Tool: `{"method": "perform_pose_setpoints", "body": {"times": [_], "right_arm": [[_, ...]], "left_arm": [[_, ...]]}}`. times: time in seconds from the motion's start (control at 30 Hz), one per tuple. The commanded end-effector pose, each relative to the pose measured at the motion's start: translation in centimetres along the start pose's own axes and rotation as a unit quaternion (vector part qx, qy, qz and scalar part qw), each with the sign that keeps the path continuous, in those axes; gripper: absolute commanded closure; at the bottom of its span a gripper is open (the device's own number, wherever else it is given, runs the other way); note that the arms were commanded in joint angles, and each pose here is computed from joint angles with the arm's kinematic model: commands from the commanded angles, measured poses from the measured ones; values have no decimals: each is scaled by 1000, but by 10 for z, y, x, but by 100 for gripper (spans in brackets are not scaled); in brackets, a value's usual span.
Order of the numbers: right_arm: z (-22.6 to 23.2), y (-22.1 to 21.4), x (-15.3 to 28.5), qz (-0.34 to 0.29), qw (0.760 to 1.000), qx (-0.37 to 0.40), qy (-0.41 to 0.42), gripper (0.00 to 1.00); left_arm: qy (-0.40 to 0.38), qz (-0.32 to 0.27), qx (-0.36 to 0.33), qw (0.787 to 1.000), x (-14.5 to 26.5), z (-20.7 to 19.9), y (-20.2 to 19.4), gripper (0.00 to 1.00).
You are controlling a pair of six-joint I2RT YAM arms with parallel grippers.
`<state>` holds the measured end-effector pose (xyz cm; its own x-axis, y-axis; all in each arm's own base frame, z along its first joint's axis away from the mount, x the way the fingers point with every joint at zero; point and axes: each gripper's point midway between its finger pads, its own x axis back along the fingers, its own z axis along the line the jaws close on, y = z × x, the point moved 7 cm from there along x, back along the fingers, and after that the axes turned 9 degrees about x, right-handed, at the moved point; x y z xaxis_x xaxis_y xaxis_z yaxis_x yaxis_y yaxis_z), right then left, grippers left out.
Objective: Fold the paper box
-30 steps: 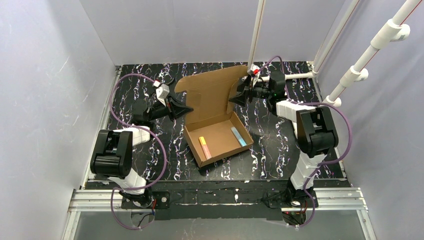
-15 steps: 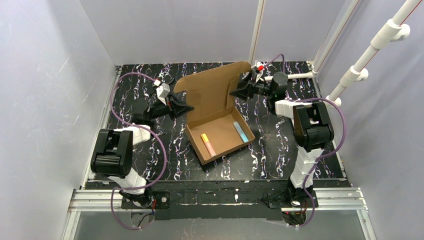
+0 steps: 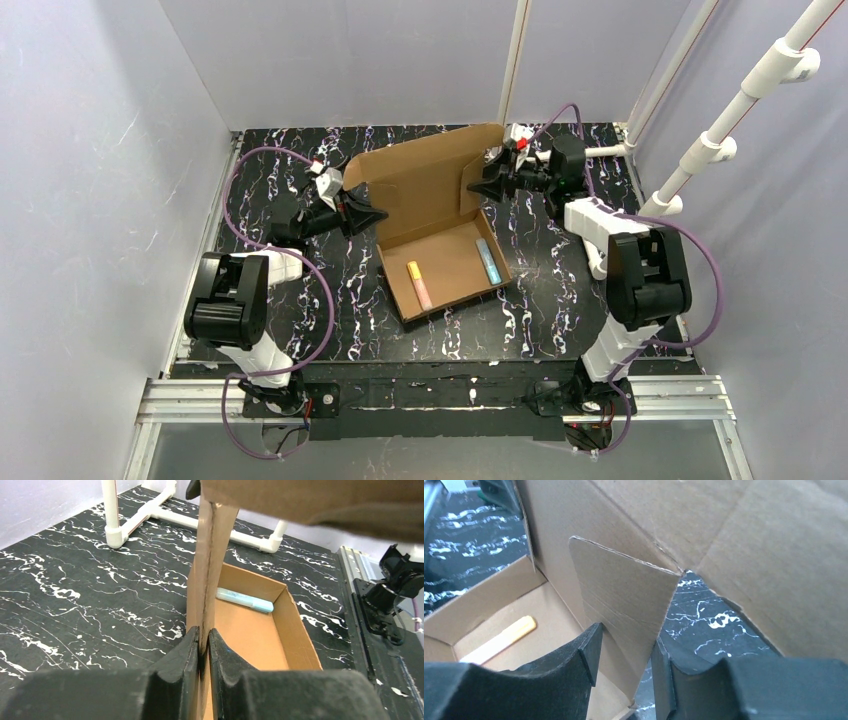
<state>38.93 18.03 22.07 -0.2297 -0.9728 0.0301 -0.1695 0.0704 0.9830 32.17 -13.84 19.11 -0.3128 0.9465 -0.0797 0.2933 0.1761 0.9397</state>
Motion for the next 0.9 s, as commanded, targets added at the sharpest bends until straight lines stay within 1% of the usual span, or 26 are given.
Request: {"method": "perform_pose_setpoints", "body": {"times": [0.0, 0.2, 0.33, 0.63, 0.73, 0.87], "right_arm": [[23, 6, -2, 29, 996, 68, 52, 53], [31, -5, 6, 60, 992, 91, 61, 52], [31, -10, 11, 69, 992, 93, 56, 51], [41, -11, 21, 89, 984, 135, 69, 50], [49, -15, 27, 106, 982, 135, 76, 48], [55, -17, 33, 119, 980, 143, 70, 47]], "left_arm": [[2, -2, -31, 1000, -8, -1, -1, 89], [6, -2, -35, 999, -3, -9, -3, 73], [5, -2, -40, 999, 0, -16, -1, 66], [0, -2, -43, 999, 9, -41, 5, 56], [4, 3, -42, 999, 12, -47, 5, 53], [14, 19, -36, 999, 18, -52, -1, 50]]}}
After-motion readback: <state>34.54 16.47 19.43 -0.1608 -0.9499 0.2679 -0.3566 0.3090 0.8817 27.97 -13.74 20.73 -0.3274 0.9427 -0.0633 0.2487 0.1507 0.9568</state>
